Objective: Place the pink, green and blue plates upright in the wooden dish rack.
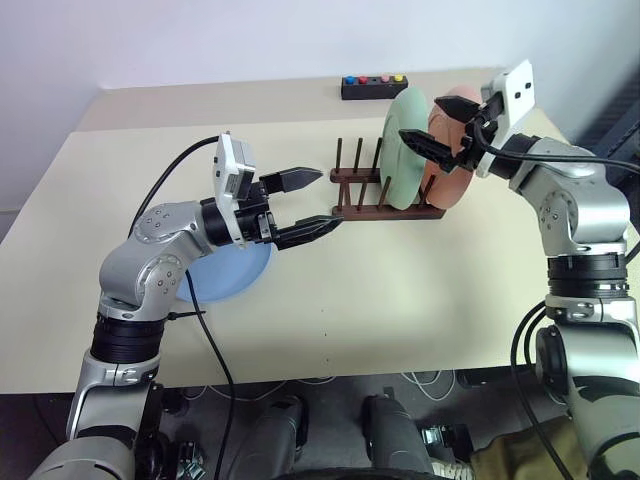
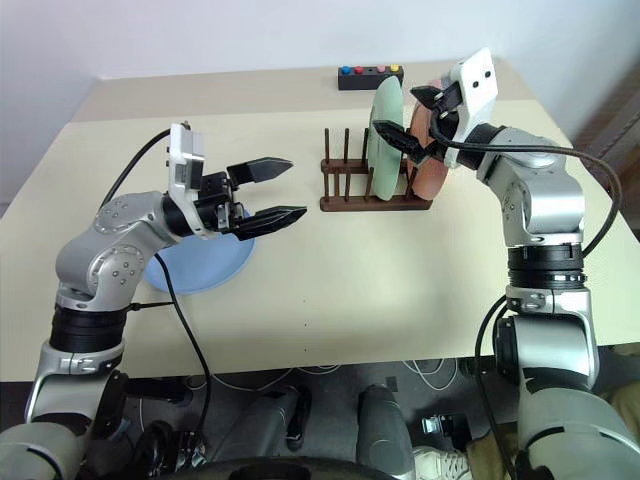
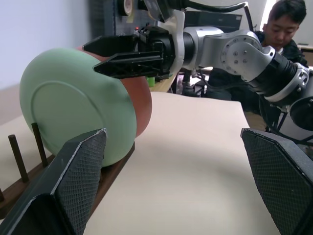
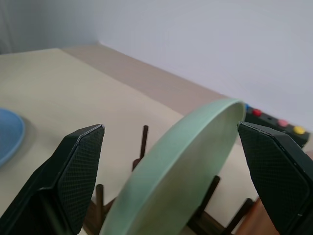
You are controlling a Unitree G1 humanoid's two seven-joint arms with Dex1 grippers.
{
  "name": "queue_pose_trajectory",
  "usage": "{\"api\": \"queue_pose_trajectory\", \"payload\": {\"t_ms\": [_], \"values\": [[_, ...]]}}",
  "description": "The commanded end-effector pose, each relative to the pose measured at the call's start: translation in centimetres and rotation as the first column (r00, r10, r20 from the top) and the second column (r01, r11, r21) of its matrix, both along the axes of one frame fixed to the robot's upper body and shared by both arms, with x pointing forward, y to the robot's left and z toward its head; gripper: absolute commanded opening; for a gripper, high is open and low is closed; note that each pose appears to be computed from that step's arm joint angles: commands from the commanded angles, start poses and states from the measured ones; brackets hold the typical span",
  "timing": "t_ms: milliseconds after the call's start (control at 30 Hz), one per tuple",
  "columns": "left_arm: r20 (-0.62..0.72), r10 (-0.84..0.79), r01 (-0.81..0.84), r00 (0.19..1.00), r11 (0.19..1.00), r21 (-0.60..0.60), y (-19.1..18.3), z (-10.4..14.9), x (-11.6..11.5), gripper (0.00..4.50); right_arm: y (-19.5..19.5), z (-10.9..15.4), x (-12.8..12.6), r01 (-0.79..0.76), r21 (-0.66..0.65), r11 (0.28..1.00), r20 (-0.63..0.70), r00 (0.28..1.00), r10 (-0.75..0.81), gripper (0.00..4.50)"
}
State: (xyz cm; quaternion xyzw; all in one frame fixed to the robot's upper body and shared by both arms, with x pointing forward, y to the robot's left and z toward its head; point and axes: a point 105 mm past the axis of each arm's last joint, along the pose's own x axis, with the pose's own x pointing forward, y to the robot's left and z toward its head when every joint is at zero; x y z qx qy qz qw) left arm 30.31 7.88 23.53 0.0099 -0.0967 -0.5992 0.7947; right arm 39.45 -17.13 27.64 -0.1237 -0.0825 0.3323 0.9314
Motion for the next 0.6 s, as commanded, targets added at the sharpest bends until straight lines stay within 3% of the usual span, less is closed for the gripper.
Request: {"api": "queue_pose_trajectory", "payload": {"t_ms": [33, 200, 267, 333, 400, 500, 600], "values": [[0.035, -0.008, 0.009, 0.999, 1.000, -0.007, 0.0, 0.9, -0.2, 4.50, -0.2, 3.4, -0.9, 0.009, 0.005, 1.000, 0.106, 0.994, -0.009, 4.45], [0.047, 0.025, -0.024, 0.999, 1.000, -0.005, 0.5, 1.1, 0.4, 4.50, -0.3, 5.9, -2.7, -0.115, 0.184, 0.976, 0.134, 0.987, 0.091, 4.45], [0.057, 0.093, -0.095, 0.994, 0.995, 0.031, 1.7, 0.9, 1.4, 4.50, 0.8, 5.9, -6.4, -0.342, 0.218, 0.914, 0.128, 0.938, 0.321, 4.45], [0.051, 0.157, -0.160, 0.986, 0.984, 0.075, 2.9, 0.5, 2.3, 4.50, 1.4, 5.3, -9.2, -0.490, 0.276, 0.826, 0.063, 0.867, 0.494, 4.45], [0.058, 0.245, -0.250, 0.968, 0.963, 0.101, 4.8, 0.6, 3.4, 4.50, 1.9, 4.4, -10.8, -0.541, 0.270, 0.797, 0.014, 0.830, 0.558, 4.45], [0.028, 0.391, -0.392, 0.920, 0.913, 0.117, 8.5, 1.3, 4.9, 4.50, 2.8, 2.4, -12.6, -0.582, 0.232, 0.779, -0.073, 0.788, 0.611, 4.45], [-0.006, 0.520, -0.514, 0.854, 0.845, 0.149, 11.5, 1.4, 6.1, 4.50, 3.4, 1.1, -13.0, -0.574, 0.205, 0.793, -0.102, 0.793, 0.600, 4.45]]}}
